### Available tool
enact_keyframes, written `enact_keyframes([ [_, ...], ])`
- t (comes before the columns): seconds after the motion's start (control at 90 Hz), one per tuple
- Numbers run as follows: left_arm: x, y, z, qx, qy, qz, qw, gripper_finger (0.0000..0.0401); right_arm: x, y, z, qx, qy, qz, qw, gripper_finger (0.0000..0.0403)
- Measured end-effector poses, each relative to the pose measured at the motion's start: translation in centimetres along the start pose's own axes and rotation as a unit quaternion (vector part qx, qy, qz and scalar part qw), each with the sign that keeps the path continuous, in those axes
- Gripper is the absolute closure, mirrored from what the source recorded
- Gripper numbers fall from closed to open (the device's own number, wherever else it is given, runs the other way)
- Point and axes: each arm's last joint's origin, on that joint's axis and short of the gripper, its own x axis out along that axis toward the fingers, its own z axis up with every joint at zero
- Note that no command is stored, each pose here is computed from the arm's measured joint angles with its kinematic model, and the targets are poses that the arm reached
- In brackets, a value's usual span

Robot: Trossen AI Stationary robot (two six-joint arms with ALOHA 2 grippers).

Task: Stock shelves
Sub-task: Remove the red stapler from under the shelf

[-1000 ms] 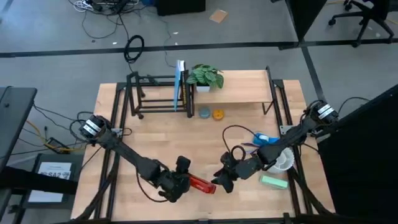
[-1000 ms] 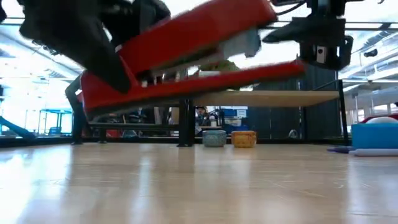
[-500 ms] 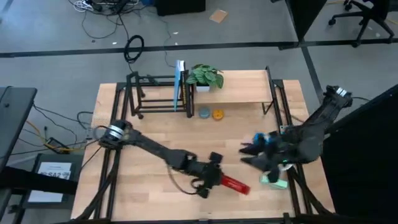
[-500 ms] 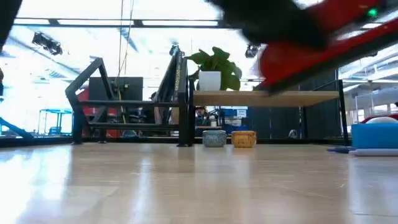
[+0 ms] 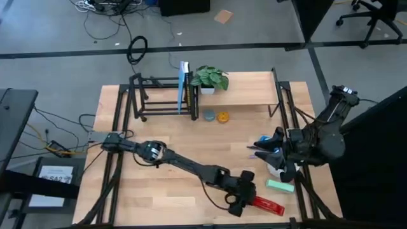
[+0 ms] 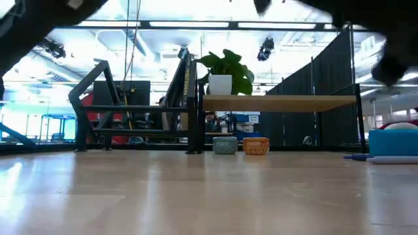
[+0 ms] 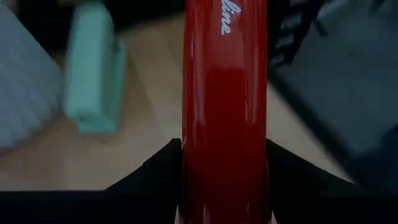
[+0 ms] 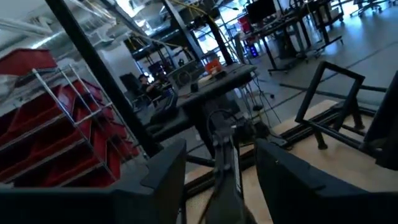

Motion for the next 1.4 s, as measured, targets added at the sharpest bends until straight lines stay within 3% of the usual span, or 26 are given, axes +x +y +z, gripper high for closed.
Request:
enact_keyframes([
  [0.156, -0.1, 1.6, 0.8, 0.005, -0.044, 0.057, 0.997, 0.0236, 0.2, 0.1, -0.3, -0.007, 0.001, -0.006, 1.0, 0.0243],
  [0.278, -0.1, 2.9, 1.4, -0.003, -0.083, 0.077, 0.994, 0.019, 0.2, 0.1, -0.3, -0.001, -0.001, -0.007, 1.0, 0.0243],
  [0.467, 0.1, 2.9, 1.1, -0.015, -0.079, 0.067, 0.994, 0.0136, -0.1, 0.3, -0.4, 0.0, 0.004, 0.0, 1.0, 0.0243],
  [0.778, -1.5, 2.6, 1.8, 0.009, -0.033, 0.054, 0.998, 0.0165, -0.6, 0.7, -0.8, -0.005, 0.014, 0.01, 1.0, 0.0243],
  [0.967, -6.0, 0.2, 4.9, 0.11, -0.017, 0.0, 0.994, 0.0194, -0.5, 1.7, -3.3, -0.049, 0.034, 0.001, 0.998, 0.0243],
  [1.1, -5.5, -3.4, 4.4, 0.202, -0.006, -0.022, 0.979, 0.0202, -0.5, 2.4, -4.8, -0.067, 0.038, -0.011, 0.997, 0.0246],
  [1.233, -3.8, -5.5, 3.7, 0.165, -0.027, -0.027, 0.986, 0.0202, -0.8, 2.7, -5.1, -0.068, 0.041, -0.006, 0.997, 0.0248],
  [1.4, -2.0, -5.8, 2.2, 0.094, -0.014, -0.009, 0.995, 0.0183, -1.0, 2.7, -4.9, -0.082, 0.041, -0.001, 0.996, 0.0248],
])
